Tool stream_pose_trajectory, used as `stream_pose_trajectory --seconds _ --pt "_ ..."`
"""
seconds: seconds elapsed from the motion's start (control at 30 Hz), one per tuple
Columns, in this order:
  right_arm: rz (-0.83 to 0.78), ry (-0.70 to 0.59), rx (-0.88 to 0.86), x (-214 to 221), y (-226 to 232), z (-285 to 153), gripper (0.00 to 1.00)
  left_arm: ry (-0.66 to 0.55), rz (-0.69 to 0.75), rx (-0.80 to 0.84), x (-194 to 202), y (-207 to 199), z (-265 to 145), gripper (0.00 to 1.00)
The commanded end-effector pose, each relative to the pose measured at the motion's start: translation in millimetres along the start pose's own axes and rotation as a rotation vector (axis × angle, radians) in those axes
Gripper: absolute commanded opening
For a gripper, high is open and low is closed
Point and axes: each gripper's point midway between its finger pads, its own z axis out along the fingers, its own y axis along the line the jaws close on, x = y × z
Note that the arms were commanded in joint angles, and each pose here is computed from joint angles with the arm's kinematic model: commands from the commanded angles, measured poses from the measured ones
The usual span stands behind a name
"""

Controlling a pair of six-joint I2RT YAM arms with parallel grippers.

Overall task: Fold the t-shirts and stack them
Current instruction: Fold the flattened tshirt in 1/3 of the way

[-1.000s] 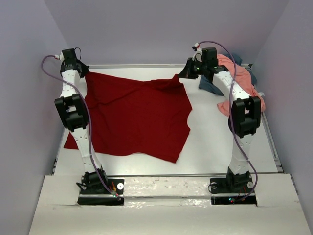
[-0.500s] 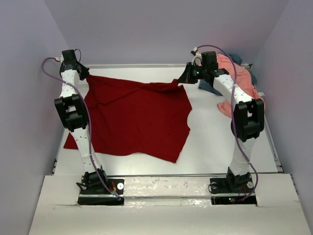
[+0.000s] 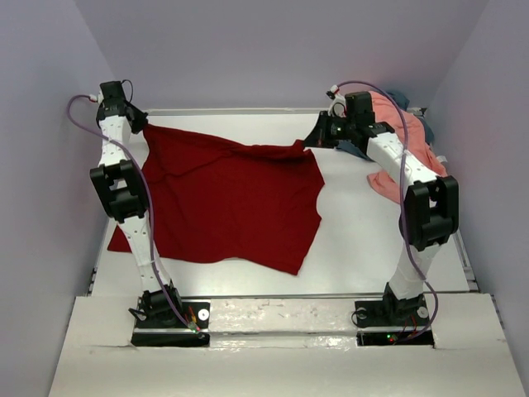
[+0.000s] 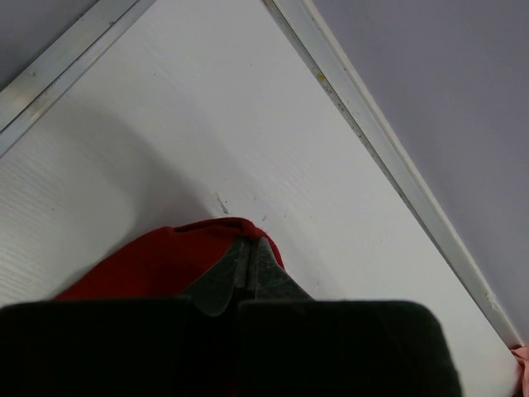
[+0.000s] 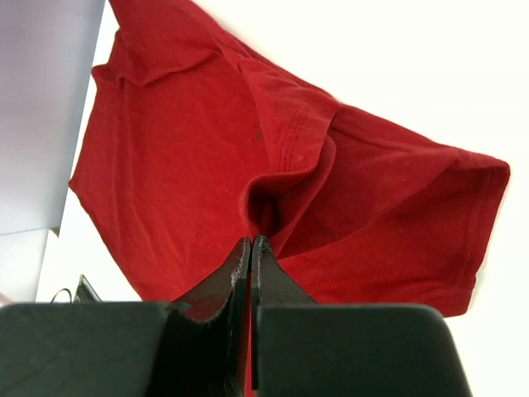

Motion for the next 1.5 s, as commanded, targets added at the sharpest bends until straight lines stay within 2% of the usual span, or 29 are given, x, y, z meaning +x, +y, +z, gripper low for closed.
stream_pose_trajectory --seconds 0.0,0.8,1.47 --pt "-0.046 -0.045 -0.039 -9.9 24.9 -17.9 0.0 -0.057 0.0 0.054 -30.5 -16.5 -24.0 0.0" --pt "-0.007 0.014 -0.063 31.7 44.3 -32.6 0.0 -0.027 -0.028 0.024 -32.7 6.9 -24.2 0.0" --pt "0.012 0.035 -0.061 44.8 48.7 -39.2 0.0 0.019 -0.046 -0.024 -21.9 22.3 -34.2 0.0"
